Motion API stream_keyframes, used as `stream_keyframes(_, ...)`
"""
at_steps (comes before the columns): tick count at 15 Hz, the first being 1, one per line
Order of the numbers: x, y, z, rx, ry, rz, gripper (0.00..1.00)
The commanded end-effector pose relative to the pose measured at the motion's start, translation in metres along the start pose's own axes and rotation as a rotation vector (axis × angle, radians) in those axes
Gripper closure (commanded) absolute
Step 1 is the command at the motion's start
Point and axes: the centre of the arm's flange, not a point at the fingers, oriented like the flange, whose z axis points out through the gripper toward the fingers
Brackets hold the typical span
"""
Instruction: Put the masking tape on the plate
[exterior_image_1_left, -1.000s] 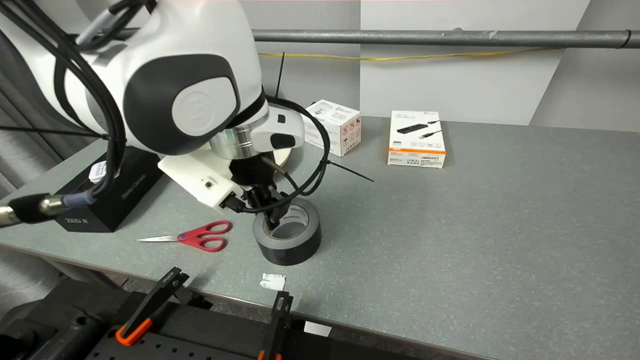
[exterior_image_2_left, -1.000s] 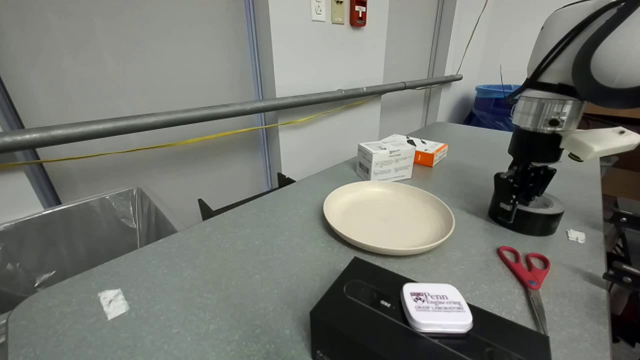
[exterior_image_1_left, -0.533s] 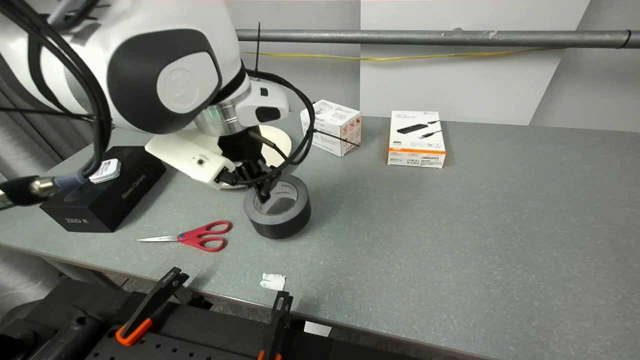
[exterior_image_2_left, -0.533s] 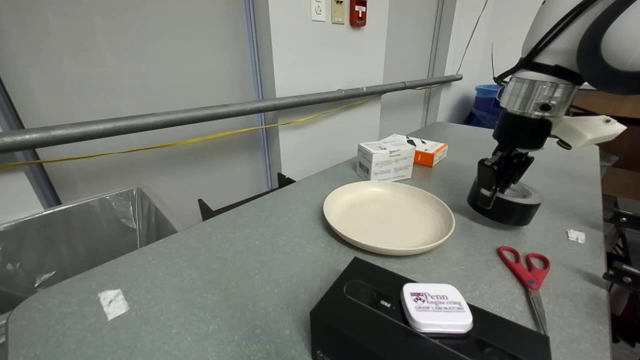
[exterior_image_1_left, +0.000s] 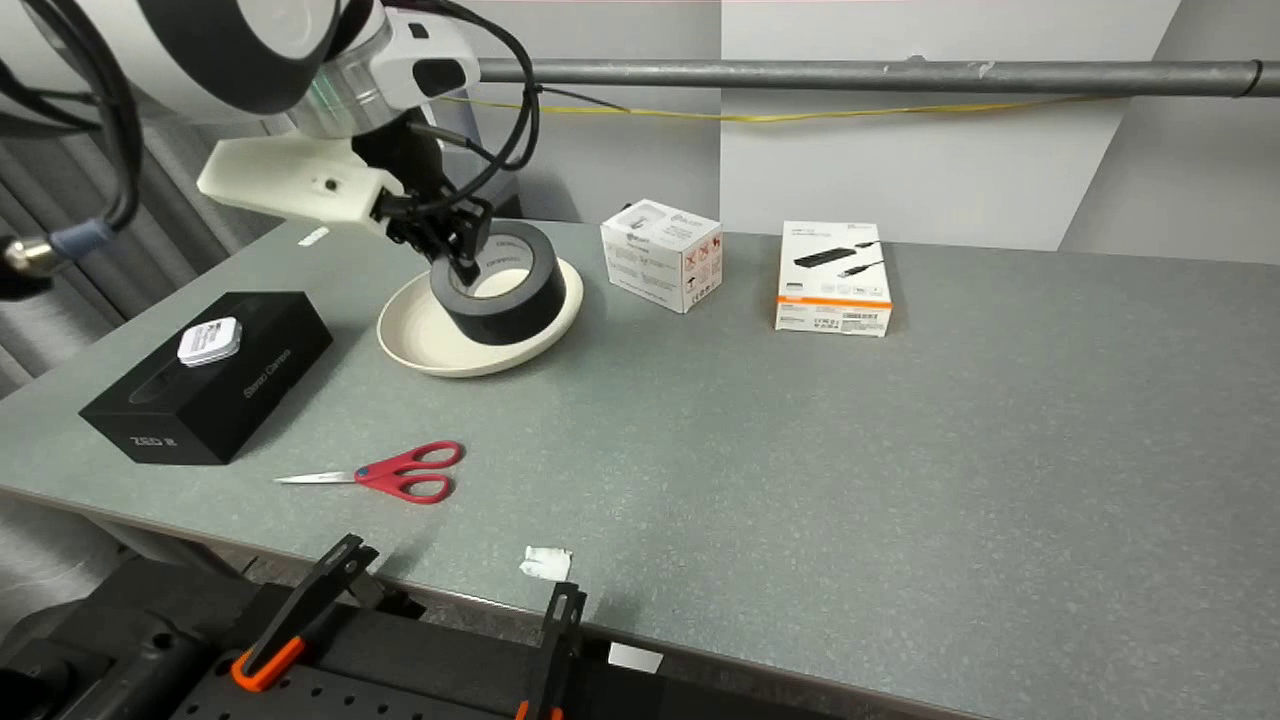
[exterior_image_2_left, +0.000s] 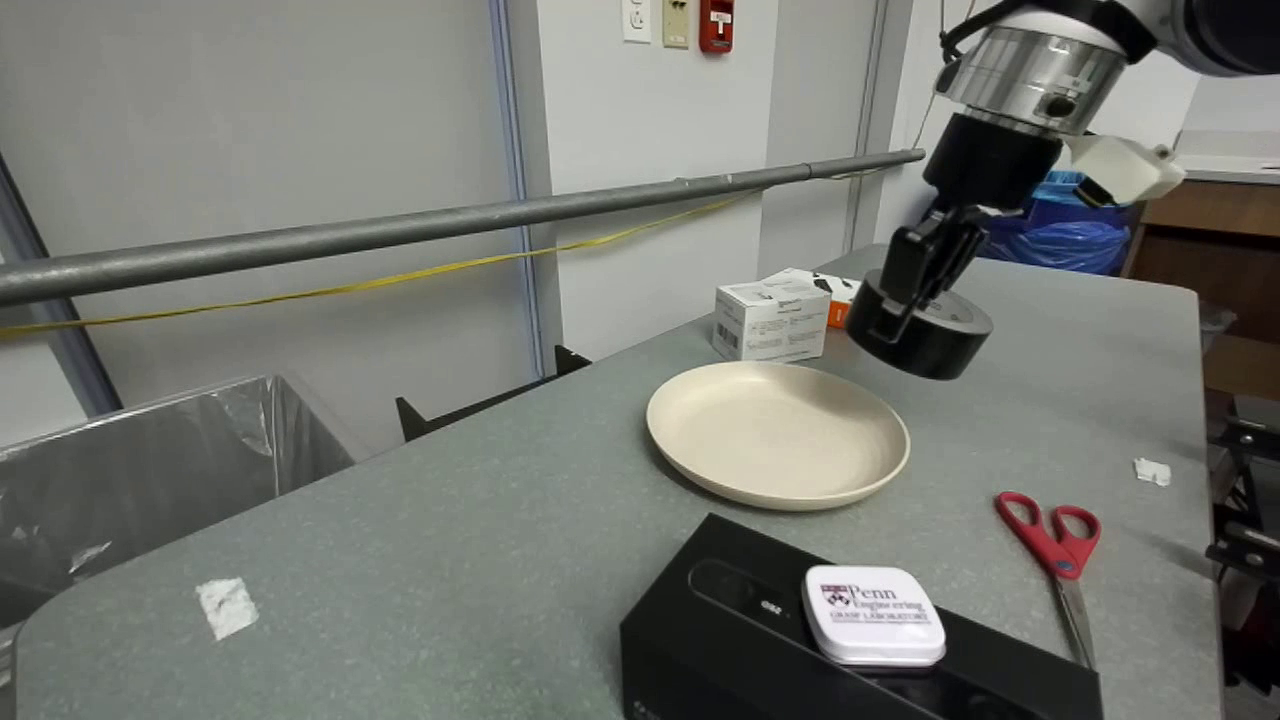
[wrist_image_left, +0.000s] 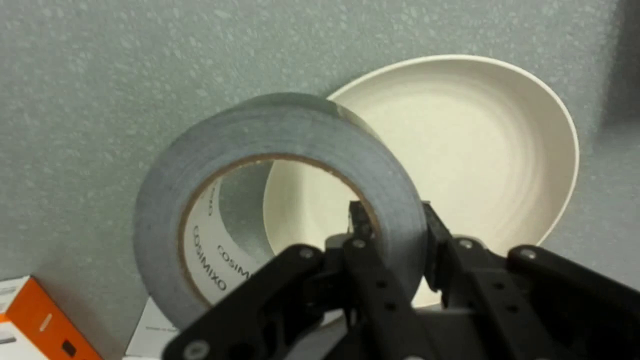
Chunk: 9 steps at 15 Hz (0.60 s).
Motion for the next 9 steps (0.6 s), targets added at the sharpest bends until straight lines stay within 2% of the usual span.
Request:
stream_keyframes(1, 0.007, -0.005, -0.003, 0.002, 0.000, -0.005, 0.74)
stream_keyframes(6, 0.012, -0.009, -0.002, 0.003, -0.005, -0.010, 0.74)
stream_keyframes(7, 0.012, -0.009, -0.002, 0.002, -0.006, -0.010, 0.94)
stream_keyframes(9, 0.030, -0.025, 0.011, 0.018, 0.016, -0.012, 0.94)
